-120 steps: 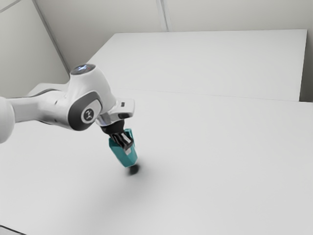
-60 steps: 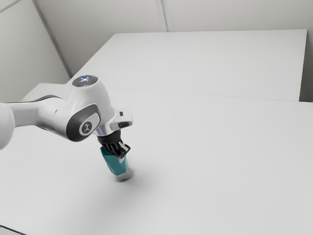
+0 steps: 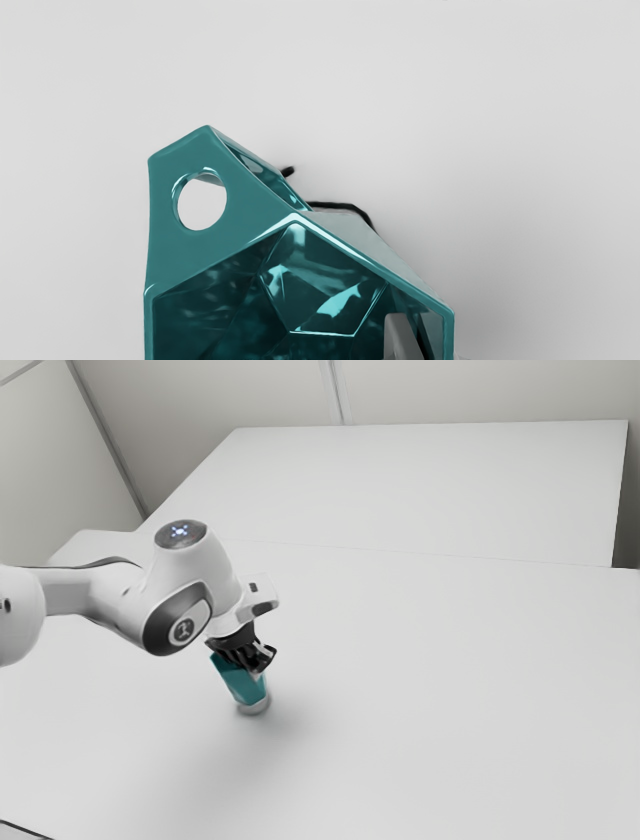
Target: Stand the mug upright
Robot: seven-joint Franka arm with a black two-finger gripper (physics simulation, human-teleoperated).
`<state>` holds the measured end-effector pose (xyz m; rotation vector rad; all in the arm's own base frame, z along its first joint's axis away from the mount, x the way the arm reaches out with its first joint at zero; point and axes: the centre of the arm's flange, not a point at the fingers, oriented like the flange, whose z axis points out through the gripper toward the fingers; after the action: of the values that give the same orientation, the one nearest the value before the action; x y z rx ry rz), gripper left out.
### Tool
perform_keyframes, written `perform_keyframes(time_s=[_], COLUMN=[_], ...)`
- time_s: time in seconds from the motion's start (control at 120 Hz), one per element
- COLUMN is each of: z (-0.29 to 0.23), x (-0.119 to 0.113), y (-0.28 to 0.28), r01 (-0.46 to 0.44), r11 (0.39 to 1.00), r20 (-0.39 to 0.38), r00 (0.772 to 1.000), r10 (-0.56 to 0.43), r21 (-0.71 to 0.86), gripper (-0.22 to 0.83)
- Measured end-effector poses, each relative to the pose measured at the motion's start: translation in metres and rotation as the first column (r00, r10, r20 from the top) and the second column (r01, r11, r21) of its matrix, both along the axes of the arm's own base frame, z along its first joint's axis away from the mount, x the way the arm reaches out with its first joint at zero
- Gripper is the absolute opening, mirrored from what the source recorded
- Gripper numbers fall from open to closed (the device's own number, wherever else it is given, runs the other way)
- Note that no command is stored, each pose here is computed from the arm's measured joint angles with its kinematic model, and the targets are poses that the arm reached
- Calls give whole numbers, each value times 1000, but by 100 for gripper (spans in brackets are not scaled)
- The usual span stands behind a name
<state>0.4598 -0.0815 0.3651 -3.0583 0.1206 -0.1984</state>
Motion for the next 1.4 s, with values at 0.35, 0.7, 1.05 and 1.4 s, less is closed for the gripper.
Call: perform_keyframes(time_s=[0.35, 0.7, 1.05, 1.4], z=[-18, 15, 139, 201], x=[5, 2, 32, 51], y=[-1, -5, -31, -22], r01=[-80, -109, -155, -202], r11=[997, 993, 987, 979], r20=[-2, 67, 0, -132], r00=[997, 991, 988, 971], r10=[79, 111, 156, 198], r21=[-15, -34, -51, -13], gripper=[-16, 41, 56, 59])
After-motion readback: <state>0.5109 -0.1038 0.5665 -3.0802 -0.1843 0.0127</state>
